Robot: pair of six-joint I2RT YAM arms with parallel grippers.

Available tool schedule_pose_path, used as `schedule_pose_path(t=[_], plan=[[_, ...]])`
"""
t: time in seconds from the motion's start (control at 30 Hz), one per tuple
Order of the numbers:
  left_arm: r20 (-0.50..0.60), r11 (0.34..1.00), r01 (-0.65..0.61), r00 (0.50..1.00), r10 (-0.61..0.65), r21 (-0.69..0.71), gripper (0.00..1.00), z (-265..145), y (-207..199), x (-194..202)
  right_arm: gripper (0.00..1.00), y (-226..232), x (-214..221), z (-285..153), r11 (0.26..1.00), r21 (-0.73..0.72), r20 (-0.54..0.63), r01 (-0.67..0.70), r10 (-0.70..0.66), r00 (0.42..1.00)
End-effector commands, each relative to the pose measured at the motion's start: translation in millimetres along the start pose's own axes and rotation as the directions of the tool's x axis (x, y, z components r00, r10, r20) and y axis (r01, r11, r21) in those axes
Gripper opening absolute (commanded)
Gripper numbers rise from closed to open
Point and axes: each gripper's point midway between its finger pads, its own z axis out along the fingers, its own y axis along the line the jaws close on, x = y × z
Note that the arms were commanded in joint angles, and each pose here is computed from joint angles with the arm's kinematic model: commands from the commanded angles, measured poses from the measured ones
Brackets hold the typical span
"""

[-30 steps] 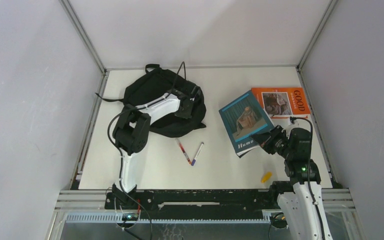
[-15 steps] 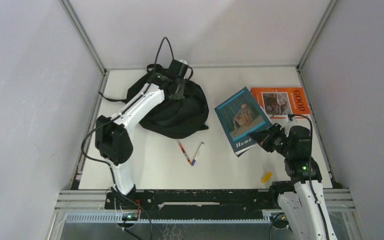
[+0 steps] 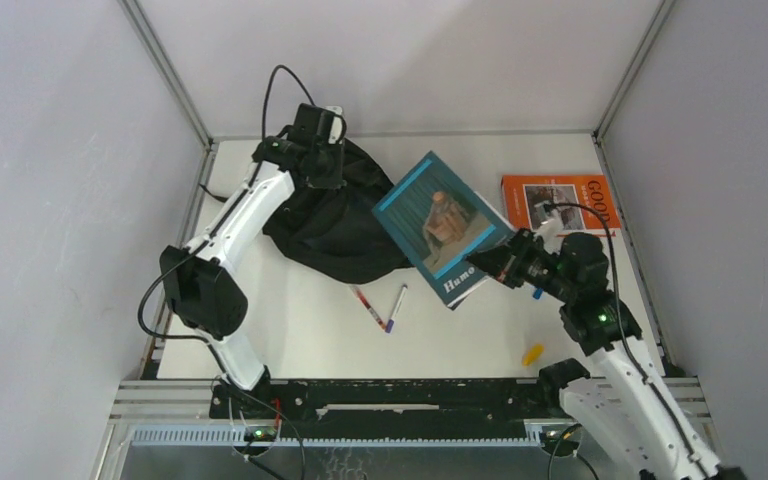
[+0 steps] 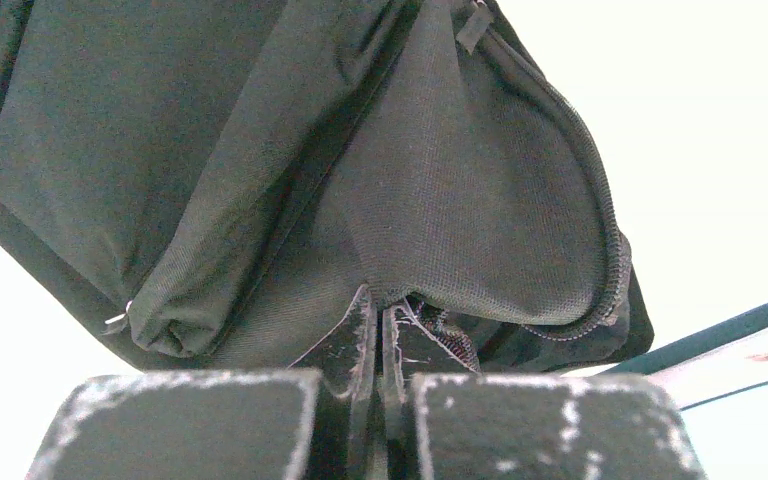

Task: Pack the student bag
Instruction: Place the book in the student bag.

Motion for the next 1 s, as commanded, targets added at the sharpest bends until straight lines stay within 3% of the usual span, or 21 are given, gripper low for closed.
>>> schedule_pose_path(t=[0.0,0.27,0.47,0.73,0.97], plan=[[0.12,0.989,0.023,0.992,-0.041,0.148,0.0,-43,-15,-37,0.02,39,-8,23,0.997,-0.054,0.034,0.047,-0.045,0.998],[0.137,0.984,0.034,0.989,-0.059,0.176,0.0,-56,-14,-41,0.0,18,7,88,0.998,0.049,0.021,-0.029,0.028,0.999],[0.154,0.968,0.032,0.985,-0.073,0.25,0.0,-65,-21,-44,0.0,29,17,124,0.996,-0.027,-0.035,-0.08,0.079,0.996],[0.15,0.952,0.009,0.987,-0.057,0.305,0.0,-67,-29,-35,0.0,64,55,175,0.972,-0.152,-0.224,-0.178,0.141,0.964],[0.15,0.949,-0.017,0.988,-0.032,0.314,0.0,-64,-30,-31,0.0,77,71,208,0.96,-0.163,-0.364,-0.23,0.158,0.918]])
